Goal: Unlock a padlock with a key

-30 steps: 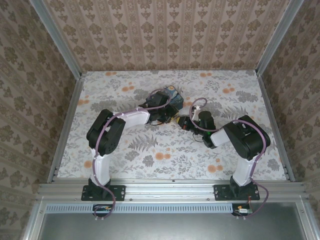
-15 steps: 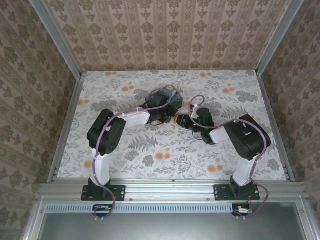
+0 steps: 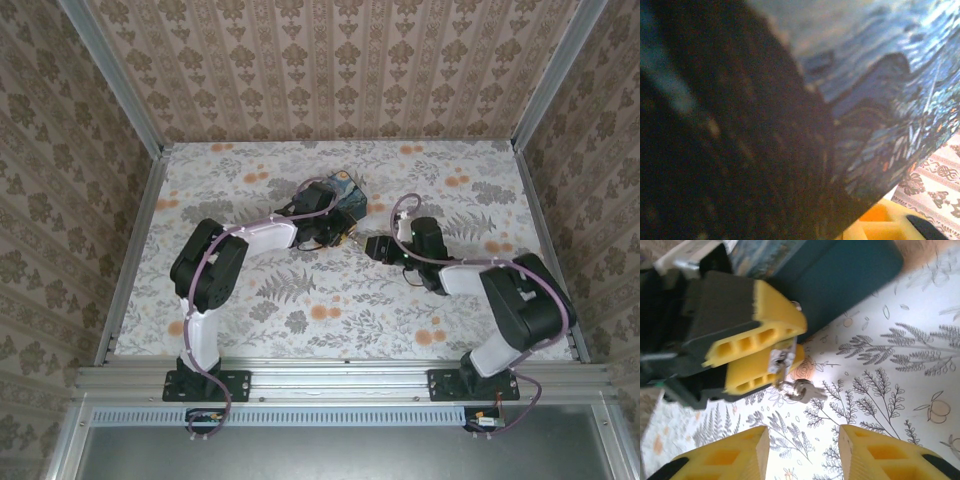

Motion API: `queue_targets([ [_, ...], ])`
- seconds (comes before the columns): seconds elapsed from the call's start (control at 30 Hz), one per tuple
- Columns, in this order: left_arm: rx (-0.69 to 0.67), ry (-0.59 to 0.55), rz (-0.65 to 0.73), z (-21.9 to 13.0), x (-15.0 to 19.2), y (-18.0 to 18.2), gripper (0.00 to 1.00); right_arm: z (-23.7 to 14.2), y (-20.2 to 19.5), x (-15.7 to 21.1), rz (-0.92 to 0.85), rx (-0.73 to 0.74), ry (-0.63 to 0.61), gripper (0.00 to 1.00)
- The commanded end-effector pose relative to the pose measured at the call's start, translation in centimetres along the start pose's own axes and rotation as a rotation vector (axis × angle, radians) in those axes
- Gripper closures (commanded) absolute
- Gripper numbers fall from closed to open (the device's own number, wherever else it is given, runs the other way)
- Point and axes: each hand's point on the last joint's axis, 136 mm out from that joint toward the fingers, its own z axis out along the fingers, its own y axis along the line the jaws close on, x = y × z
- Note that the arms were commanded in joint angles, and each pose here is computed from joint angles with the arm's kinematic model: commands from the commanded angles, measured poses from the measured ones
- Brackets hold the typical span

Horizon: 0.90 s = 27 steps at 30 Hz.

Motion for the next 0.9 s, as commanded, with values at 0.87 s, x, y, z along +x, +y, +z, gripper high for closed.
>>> queue_targets([
  [0.87, -0.287, 0.251, -0.126, -3.6, 4.3, 9.6, 1.0, -0.8, 11.7, 4.8, -1.529, 0.185, -0.183, 0.57],
])
